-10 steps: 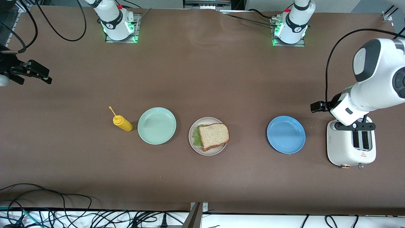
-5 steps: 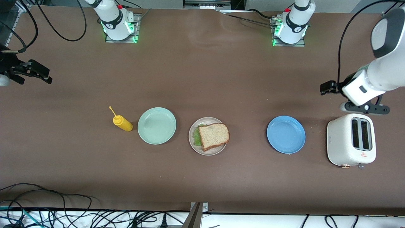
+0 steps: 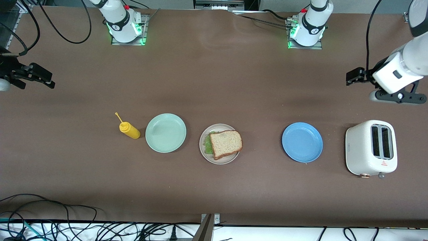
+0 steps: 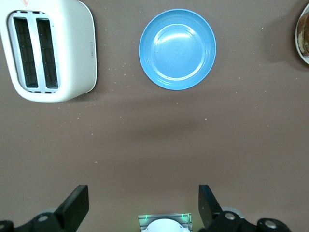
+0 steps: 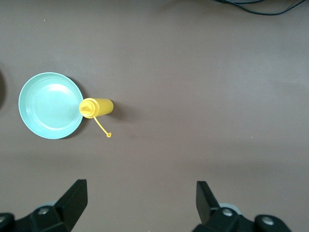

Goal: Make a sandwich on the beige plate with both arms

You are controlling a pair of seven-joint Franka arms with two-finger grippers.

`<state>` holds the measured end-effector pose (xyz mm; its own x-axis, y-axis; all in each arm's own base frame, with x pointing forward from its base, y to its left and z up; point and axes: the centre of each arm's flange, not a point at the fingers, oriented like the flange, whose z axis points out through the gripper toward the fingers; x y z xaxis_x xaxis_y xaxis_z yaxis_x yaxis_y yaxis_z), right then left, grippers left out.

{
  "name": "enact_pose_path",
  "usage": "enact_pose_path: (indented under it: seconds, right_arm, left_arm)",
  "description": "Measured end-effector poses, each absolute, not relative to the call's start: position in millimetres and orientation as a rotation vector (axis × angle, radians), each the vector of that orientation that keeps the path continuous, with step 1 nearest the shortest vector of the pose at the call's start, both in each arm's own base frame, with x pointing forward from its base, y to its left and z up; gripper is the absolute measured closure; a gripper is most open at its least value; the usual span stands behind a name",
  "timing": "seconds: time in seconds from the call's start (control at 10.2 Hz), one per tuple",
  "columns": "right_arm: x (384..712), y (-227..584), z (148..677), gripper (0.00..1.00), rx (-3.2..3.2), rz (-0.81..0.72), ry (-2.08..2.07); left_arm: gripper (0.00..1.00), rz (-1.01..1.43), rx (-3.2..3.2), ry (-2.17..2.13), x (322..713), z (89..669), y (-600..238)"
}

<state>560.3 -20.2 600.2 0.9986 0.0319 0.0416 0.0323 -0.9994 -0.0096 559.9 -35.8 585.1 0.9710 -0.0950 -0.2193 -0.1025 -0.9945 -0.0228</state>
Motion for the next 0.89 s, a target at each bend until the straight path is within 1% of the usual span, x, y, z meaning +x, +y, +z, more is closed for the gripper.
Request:
enact_pose_path:
  seconds: [0.39, 0.89]
  right_arm:
    - [560.3, -19.1, 600.4, 0.00, -3.130, -0.065, -0.053]
    - [560.3, -19.1, 600.4, 0.00, -3.130, -0.065, -0.053]
  left_arm:
    - [0.00, 0.297, -3.090, 0.150, 549.5, 612.9, -34.3]
    - [0.00, 0.298, -3.074, 0.214, 547.9, 612.7, -41.7]
